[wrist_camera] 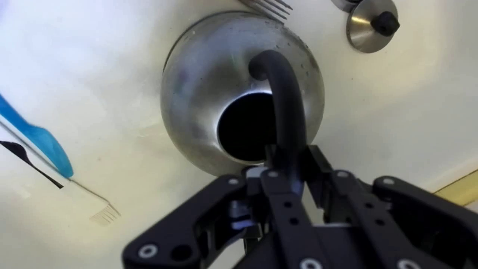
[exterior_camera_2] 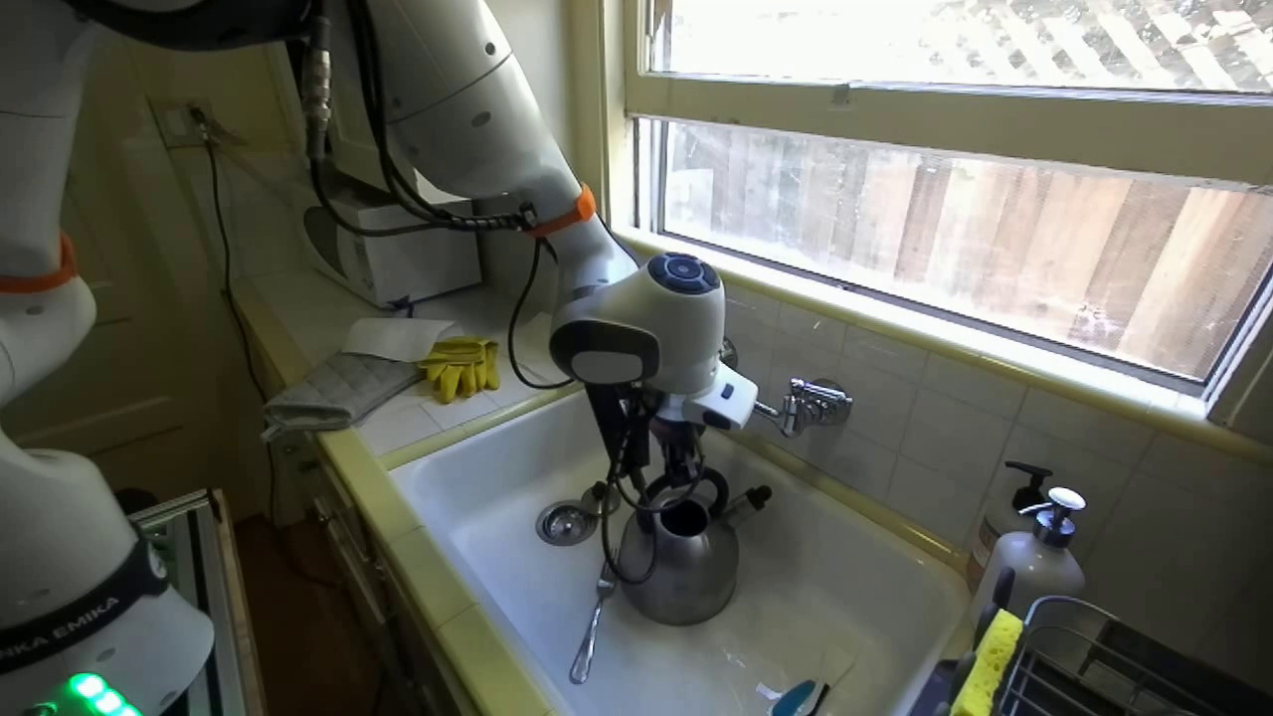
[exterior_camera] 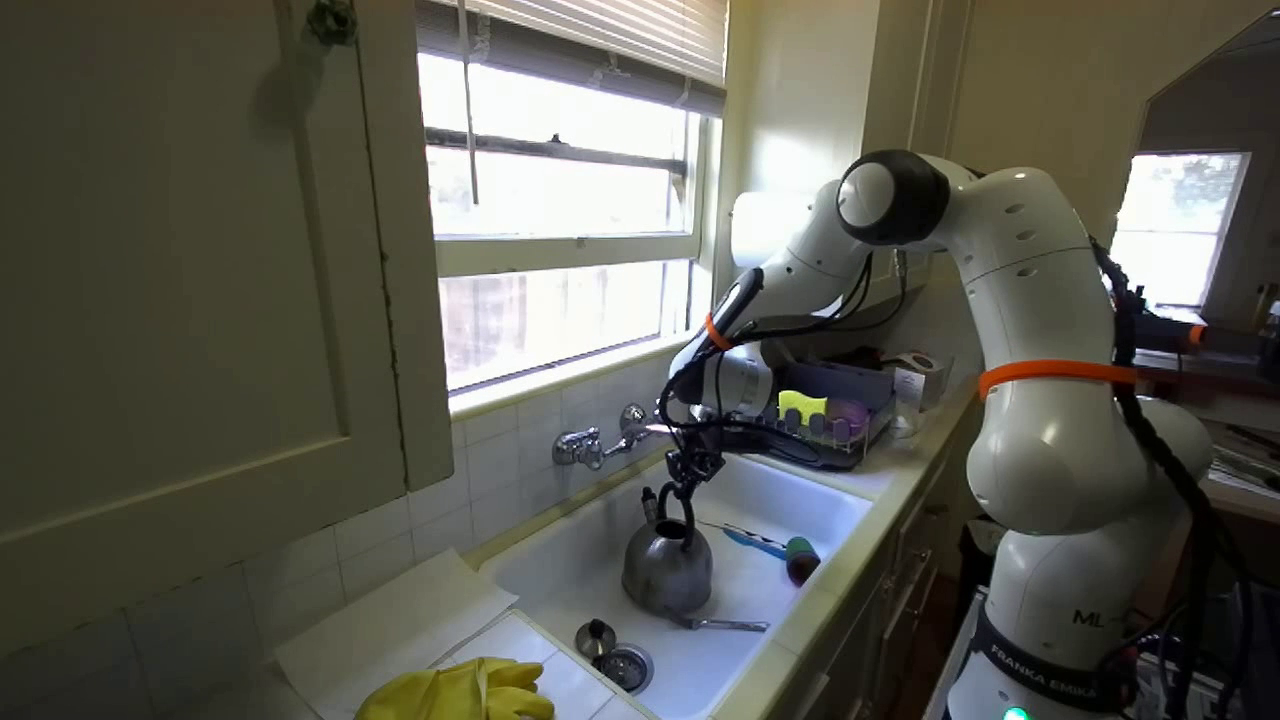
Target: Move the tea pot lid slightly to the left, place the teapot under the faucet nozzle and open the faucet then close it after the water runs a bit
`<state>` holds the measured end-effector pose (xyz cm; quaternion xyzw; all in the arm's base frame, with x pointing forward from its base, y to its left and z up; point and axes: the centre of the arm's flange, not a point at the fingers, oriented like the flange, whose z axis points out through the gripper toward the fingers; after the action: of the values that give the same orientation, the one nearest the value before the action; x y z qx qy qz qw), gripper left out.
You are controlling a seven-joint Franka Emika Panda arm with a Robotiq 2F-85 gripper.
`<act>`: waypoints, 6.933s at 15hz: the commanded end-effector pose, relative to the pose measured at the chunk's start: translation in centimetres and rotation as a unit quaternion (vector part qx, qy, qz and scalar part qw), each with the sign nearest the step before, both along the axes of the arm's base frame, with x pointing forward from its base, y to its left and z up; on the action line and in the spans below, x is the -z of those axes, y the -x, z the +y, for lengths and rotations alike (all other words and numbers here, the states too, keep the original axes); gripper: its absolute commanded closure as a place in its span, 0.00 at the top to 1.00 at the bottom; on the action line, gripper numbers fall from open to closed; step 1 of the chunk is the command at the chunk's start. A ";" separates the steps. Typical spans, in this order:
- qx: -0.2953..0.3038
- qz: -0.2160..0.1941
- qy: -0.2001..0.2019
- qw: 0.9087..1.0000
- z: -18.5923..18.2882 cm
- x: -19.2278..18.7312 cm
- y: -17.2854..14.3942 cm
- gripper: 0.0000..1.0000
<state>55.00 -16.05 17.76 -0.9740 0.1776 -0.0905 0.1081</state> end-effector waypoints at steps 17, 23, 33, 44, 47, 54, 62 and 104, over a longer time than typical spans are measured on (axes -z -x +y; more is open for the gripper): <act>0.111 -0.034 0.025 0.993 1.2 -2.2 0.4 0.92; 0.104 -0.004 0.061 0.993 0.5 -2.6 2.4 1.00; 0.061 0.093 0.088 0.990 -1.6 -2.5 6.5 1.00; 0.024 -0.059 0.204 0.977 -3.6 -6.9 10.2 1.00; 0.063 -0.120 0.202 0.970 -4.5 -8.5 10.1 1.00; 0.116 -0.152 0.171 0.966 -5.4 -12.2 6.3 1.00; 0.108 -0.164 0.182 0.963 -4.6 -12.6 5.7 1.00; 0.014 -0.148 0.226 0.963 -10.8 -12.4 -11.1 1.00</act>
<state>64.94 -25.83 30.44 -0.9391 0.1580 -0.2904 -0.0938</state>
